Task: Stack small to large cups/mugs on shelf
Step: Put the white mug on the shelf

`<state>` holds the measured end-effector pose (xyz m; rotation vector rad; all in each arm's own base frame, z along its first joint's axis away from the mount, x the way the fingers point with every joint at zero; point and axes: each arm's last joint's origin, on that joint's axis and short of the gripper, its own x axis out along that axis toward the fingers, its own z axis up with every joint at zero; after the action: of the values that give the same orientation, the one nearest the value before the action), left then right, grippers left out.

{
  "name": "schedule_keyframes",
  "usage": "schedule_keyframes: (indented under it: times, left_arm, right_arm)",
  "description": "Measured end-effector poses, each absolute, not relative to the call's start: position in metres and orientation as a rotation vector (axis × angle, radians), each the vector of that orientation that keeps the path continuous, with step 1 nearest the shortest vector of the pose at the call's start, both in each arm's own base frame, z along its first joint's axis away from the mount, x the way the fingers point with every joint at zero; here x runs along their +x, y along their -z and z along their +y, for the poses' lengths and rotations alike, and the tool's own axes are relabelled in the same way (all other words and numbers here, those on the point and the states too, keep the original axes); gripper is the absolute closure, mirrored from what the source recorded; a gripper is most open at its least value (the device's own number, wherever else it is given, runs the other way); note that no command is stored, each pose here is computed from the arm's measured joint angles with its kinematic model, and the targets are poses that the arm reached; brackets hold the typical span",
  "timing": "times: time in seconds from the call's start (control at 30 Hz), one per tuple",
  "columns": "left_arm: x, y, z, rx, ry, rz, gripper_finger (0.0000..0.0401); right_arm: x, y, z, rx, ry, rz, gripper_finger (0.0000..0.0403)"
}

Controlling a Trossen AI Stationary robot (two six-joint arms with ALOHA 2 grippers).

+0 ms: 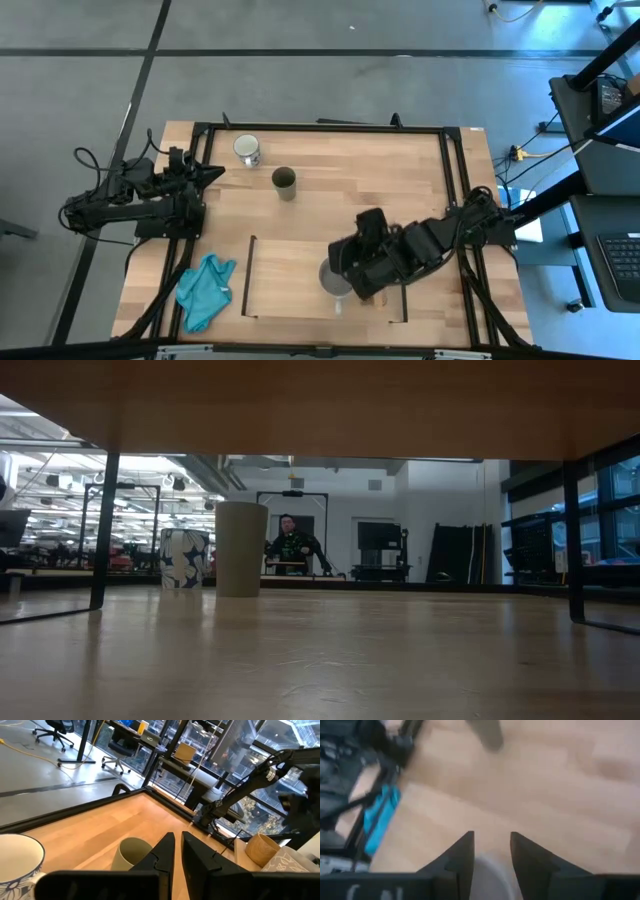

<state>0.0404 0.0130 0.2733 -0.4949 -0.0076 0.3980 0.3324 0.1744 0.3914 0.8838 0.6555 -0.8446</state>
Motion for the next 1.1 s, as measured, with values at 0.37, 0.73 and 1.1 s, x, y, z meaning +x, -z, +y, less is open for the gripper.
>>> schedule_keyframes:
  times: [0.37, 0.73, 1.1]
  left_arm:
    - [0.04, -0.273, 0.013, -0.476, -0.413, -0.008, 0.0374]
    - [0.04, -0.273, 0.013, -0.476, -0.414, -0.008, 0.0374]
    - [0.04, -0.273, 0.013, -0.475, -0.414, -0.008, 0.0374]
  right_arm:
    - [0.34, -0.405, 0.134, 0.695, 0.877, 0.579, 0.0279]
    - [0.364, -0.407, 0.086, 0.58, 0.829, 0.653, 0.0279]
    - [0.384, -0.412, 0.048, 0.612, 0.643, 0.719, 0.0279]
